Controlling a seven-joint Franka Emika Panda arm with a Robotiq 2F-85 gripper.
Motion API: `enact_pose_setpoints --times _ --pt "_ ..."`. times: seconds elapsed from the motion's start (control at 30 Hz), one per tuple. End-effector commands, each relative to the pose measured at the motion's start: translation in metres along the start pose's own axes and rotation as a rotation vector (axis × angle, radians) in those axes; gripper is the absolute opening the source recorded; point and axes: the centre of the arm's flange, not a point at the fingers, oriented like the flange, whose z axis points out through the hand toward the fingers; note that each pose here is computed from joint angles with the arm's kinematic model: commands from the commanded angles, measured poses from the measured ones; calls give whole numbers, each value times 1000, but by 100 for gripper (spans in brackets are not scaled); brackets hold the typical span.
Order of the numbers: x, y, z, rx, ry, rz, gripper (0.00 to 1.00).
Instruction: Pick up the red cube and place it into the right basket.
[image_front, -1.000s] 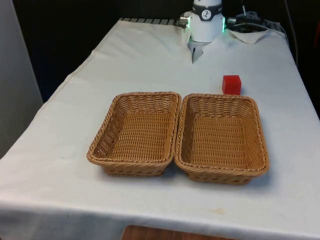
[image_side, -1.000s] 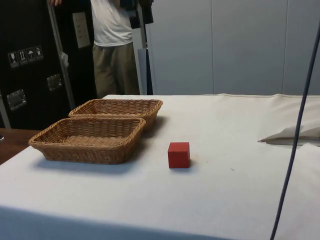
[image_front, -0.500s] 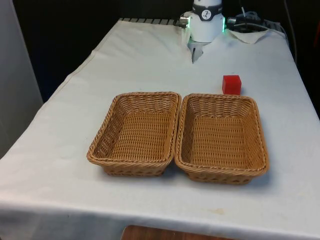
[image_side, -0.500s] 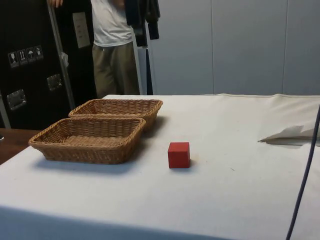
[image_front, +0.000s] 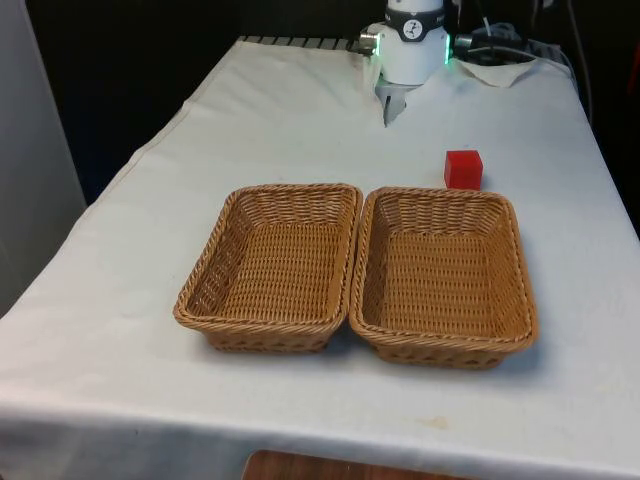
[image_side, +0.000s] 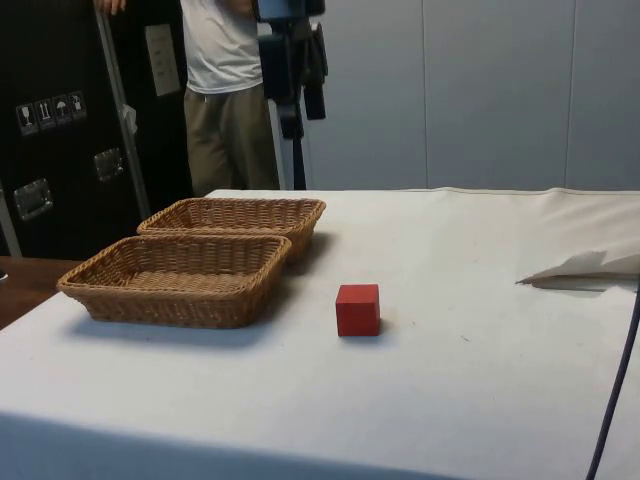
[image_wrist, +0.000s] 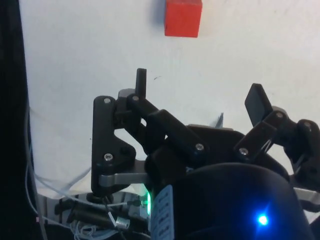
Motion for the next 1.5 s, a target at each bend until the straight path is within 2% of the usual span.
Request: enact_pose_setpoints --times 0.0,0.17,0.2,0.23,0.5,0.53,0.57,0.7,0.8,0.83,0.87,1.1,1.13,1.17,1.23,1.37,1.4,1.47 --pt "-4 -2 4 3 14 1 100" --pt "-16 -3 24 9 24 -17 100" --pt "-15 -3 25 5 11 -17 100" --pt "-18 -4 28 10 25 -20 100" --pt "-30 -6 57 16 43 -41 100" --pt "-30 -5 54 13 33 -40 100" --pt "-31 -6 61 16 44 -41 100" --pt "-35 -7 75 18 50 -45 100" --pt "-37 -3 90 21 55 -45 100" --pt "-37 -5 88 14 47 -46 100" --pt "-39 -1 92 22 57 -46 100" --pt "-50 14 112 31 66 -44 100" --pt "-49 13 111 19 56 -44 100" --pt "-52 16 114 33 67 -45 100" --pt "-54 21 122 42 73 -44 100" --pt "-56 23 133 47 76 -43 100" --pt "-56 25 131 37 71 -43 100" --pt "-55 22 140 47 76 -43 100"
